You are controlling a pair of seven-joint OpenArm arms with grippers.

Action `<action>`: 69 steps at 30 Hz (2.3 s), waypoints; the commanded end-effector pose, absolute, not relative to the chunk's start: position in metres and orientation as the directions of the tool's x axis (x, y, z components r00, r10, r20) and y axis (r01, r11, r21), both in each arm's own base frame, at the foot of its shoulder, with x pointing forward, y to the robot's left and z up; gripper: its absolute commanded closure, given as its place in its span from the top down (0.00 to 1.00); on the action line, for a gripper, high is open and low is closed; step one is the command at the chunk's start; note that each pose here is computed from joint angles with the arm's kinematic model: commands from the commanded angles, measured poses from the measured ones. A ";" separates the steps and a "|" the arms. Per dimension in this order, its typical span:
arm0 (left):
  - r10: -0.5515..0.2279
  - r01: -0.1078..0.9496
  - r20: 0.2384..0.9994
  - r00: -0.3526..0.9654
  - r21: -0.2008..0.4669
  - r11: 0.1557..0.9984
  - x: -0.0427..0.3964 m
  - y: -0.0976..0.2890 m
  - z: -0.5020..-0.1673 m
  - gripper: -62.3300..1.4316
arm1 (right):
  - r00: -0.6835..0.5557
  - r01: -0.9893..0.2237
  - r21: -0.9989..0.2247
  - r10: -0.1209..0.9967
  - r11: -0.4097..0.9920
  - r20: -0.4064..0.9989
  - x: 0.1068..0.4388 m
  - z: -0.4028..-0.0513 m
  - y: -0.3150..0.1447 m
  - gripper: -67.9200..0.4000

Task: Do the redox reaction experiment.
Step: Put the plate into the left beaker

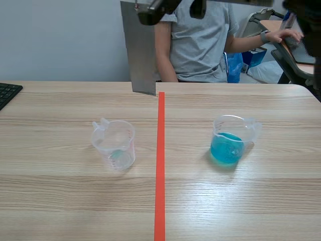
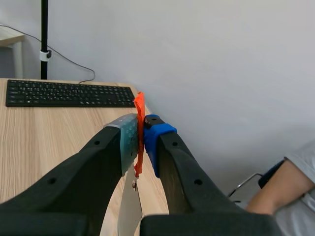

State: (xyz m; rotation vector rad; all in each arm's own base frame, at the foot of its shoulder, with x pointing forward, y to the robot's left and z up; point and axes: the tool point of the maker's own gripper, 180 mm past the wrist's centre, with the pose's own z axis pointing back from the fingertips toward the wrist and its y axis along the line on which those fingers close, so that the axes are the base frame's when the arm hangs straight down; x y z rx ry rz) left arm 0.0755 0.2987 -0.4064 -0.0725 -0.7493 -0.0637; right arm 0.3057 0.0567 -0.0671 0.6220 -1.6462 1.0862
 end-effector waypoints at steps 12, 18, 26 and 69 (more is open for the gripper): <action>-0.029 0.089 0.693 0.720 -0.051 0.995 0.079 0.296 -0.404 0.10 | -0.314 -0.863 -0.315 0.071 0.395 0.947 0.313 -0.073 0.105 0.03; -0.029 0.089 0.693 0.720 -0.051 0.995 0.079 0.296 -0.404 0.10 | -0.277 -0.881 -0.286 0.081 0.377 0.958 0.316 -0.088 0.117 0.03; -0.029 0.089 0.693 0.720 -0.051 0.995 0.079 0.296 -0.404 0.10 | -0.241 -0.892 -0.247 0.064 0.378 0.968 0.324 -0.104 0.120 0.03; -0.029 0.089 0.693 0.720 -0.051 0.995 0.079 0.296 -0.404 0.11 | -0.184 -0.917 -0.237 0.186 0.320 0.965 0.339 -0.231 0.131 0.03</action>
